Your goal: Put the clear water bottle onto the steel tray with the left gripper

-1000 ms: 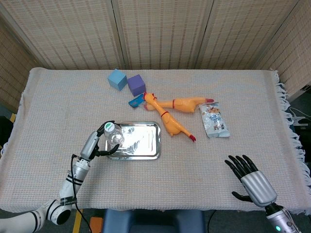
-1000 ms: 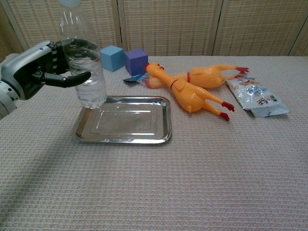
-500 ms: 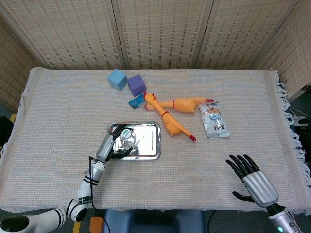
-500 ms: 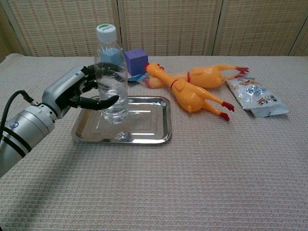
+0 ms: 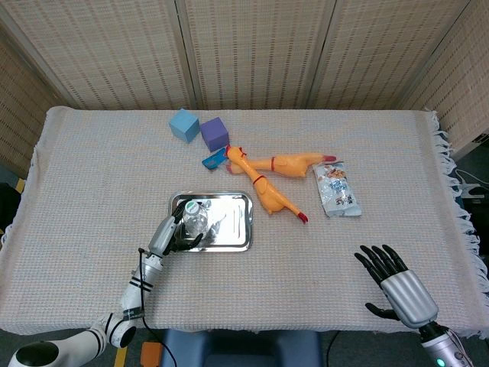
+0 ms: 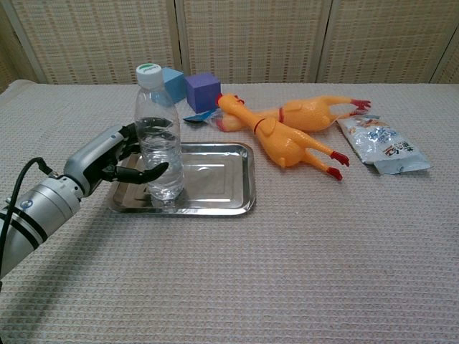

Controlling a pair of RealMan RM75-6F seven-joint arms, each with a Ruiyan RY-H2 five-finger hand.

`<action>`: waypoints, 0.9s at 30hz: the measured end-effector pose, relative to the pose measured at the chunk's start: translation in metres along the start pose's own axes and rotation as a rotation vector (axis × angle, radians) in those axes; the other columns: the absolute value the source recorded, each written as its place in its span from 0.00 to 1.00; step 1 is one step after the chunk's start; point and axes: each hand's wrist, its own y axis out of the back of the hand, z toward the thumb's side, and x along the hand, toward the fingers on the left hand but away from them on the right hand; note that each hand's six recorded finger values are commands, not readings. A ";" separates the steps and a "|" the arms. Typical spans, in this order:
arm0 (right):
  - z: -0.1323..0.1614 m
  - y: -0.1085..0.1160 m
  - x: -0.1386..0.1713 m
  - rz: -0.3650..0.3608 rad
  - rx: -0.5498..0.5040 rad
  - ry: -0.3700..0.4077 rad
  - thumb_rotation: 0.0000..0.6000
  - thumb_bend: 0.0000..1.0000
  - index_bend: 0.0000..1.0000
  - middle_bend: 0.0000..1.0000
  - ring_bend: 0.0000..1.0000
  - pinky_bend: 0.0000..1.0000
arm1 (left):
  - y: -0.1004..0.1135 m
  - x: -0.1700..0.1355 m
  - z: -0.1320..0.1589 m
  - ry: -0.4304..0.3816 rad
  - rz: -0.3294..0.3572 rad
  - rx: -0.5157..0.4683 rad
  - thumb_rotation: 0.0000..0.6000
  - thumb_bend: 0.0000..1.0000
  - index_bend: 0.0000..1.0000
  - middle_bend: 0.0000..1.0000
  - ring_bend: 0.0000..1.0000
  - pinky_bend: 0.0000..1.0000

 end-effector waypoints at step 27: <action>0.004 -0.003 0.002 0.008 0.006 0.010 0.91 0.09 0.00 0.00 0.00 0.00 | 0.031 -0.019 0.003 -0.026 -0.010 0.098 1.00 0.30 0.00 0.00 0.00 0.00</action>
